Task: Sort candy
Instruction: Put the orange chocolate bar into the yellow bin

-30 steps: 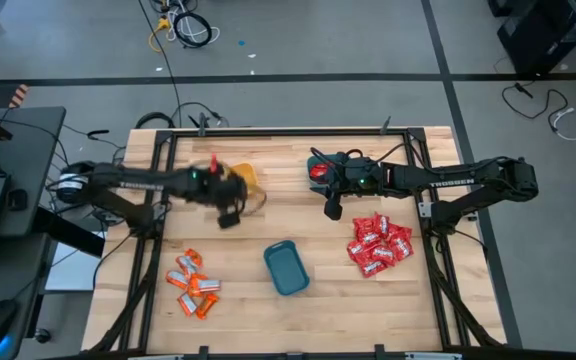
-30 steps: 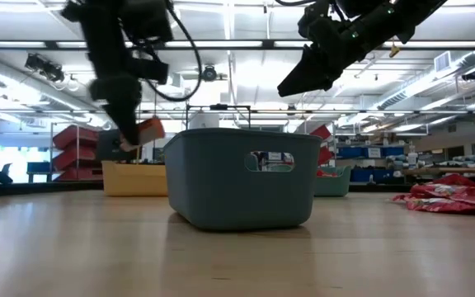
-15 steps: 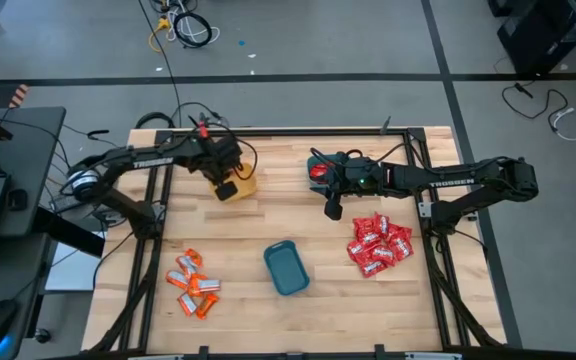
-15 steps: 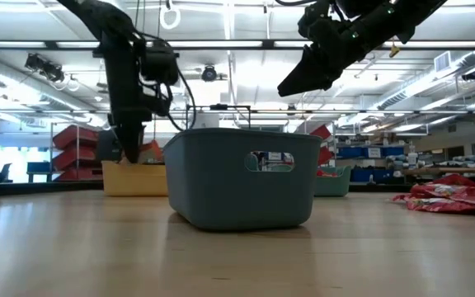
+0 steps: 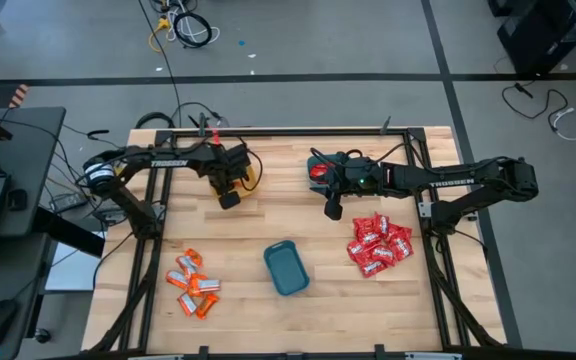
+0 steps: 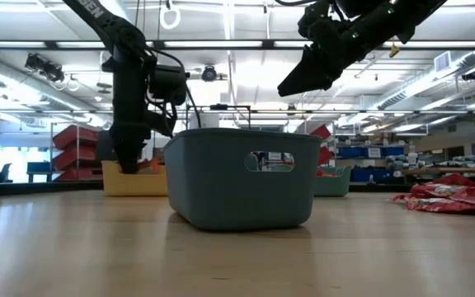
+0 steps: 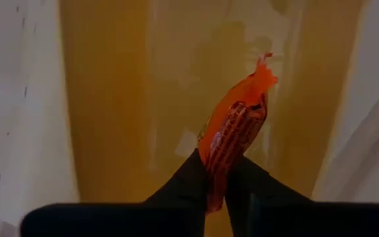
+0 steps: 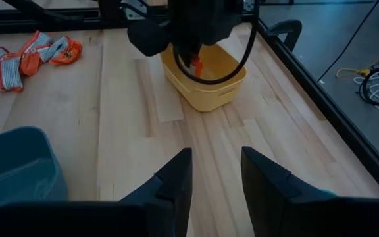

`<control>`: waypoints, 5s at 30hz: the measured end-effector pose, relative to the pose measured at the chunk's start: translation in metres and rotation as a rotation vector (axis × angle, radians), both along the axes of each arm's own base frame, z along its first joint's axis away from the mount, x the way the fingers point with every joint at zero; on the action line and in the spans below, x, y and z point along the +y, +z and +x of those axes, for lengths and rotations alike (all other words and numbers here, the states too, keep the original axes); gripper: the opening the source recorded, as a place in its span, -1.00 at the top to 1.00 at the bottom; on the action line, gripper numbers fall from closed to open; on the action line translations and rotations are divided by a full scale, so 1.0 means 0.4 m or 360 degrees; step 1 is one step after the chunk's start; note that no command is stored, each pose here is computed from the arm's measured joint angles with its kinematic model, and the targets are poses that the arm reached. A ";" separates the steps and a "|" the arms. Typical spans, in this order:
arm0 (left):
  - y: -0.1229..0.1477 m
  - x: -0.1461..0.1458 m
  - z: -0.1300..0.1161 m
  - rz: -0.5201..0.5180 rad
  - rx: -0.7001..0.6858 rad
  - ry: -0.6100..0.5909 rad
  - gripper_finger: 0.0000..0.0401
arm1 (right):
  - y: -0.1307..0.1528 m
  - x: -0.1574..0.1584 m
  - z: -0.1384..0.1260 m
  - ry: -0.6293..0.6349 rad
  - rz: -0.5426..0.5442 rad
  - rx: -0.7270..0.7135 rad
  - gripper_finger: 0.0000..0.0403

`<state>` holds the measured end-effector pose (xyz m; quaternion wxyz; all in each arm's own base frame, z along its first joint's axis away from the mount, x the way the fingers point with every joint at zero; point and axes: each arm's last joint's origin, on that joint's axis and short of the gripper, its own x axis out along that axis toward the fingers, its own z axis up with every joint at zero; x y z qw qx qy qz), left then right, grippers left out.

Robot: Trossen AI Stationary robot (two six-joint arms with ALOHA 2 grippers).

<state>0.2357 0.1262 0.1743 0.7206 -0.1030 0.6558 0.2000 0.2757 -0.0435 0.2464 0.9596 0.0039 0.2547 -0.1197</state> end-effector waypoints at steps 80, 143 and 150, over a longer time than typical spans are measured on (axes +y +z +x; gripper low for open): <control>-0.036 -0.447 -0.248 -0.0513 0.0118 0.0528 0.14 | -0.084 -0.009 0.076 0.0052 0.0001 0.0007 0.23; -0.001 -0.124 -0.075 0.0073 -0.0634 0.0600 0.80 | -0.083 -0.009 0.077 0.0061 -0.0015 0.0004 0.23; 0.010 -0.125 -0.067 0.0013 -0.0659 0.0528 0.58 | -0.083 -0.009 0.077 0.0061 -0.0015 0.0005 0.23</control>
